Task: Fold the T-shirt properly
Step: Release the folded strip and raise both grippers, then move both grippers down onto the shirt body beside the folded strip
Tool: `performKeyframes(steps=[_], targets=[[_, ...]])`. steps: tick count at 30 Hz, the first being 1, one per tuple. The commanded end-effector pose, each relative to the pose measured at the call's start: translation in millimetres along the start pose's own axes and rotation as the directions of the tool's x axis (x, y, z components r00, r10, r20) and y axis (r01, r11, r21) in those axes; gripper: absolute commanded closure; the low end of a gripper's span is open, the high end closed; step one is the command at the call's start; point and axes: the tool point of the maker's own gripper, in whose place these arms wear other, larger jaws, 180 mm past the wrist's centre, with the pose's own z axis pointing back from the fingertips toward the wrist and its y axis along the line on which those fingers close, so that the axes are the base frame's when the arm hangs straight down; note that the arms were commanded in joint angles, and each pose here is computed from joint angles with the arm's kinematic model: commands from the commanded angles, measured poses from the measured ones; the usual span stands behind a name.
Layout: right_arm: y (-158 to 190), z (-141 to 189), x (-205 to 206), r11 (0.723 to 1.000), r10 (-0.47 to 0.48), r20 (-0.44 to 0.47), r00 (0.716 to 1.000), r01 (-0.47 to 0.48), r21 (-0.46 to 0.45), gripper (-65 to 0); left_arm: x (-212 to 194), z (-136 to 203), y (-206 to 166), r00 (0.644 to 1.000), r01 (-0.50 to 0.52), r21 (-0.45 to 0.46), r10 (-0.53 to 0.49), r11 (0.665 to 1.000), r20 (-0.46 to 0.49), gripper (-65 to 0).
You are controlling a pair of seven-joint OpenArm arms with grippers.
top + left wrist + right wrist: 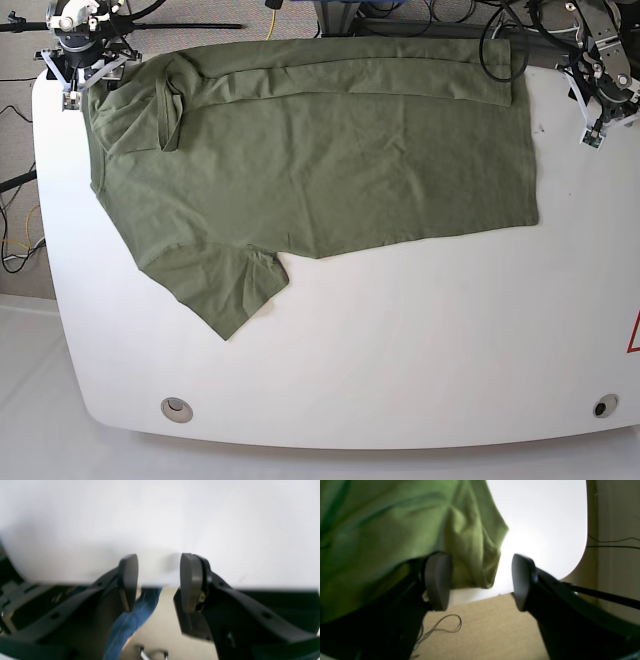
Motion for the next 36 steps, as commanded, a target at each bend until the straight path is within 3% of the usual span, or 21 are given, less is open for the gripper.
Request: performKeyframes(steps=[1, 12, 21, 29, 36], targets=[[-9.4, 6.6, 14.6, 0.999, 0.018, 0.026, 0.999, -0.017, -0.033, -36.2, 0.5, 6.1, 16.5, 1.0, 0.01, 0.048, -0.01, 0.999, -0.003, -25.0], [2.9, 15.1, 42.1, 0.996, 0.088, 0.077, 0.993, -0.086, -0.025, -36.2, 13.1, 7.0, 23.8, 1.0, -0.009, 0.064, 0.007, 0.998, 0.023, -25.0], [1.1, 20.8, 47.0, 0.994, 0.101, 0.066, 0.993, -0.099, -0.041, -36.2, 11.3, 9.6, 33.3, 0.999, -0.037, 0.085, 0.035, 0.996, 0.027, -25.0], [1.1, 28.1, 61.9, 0.992, 0.116, 0.106, 0.988, -0.11, -0.055, -36.2, 28.3, 26.1, 49.8, 0.998, -0.046, 0.145, 0.04, 0.988, 0.046, -25.0], [27.0, 25.1, 84.5, 0.987, 0.159, 0.16, 0.974, -0.16, -0.004, -36.0, 51.0, 42.2, 67.0, 0.995, -0.072, 0.2, 0.058, 0.977, 0.076, -24.8]])
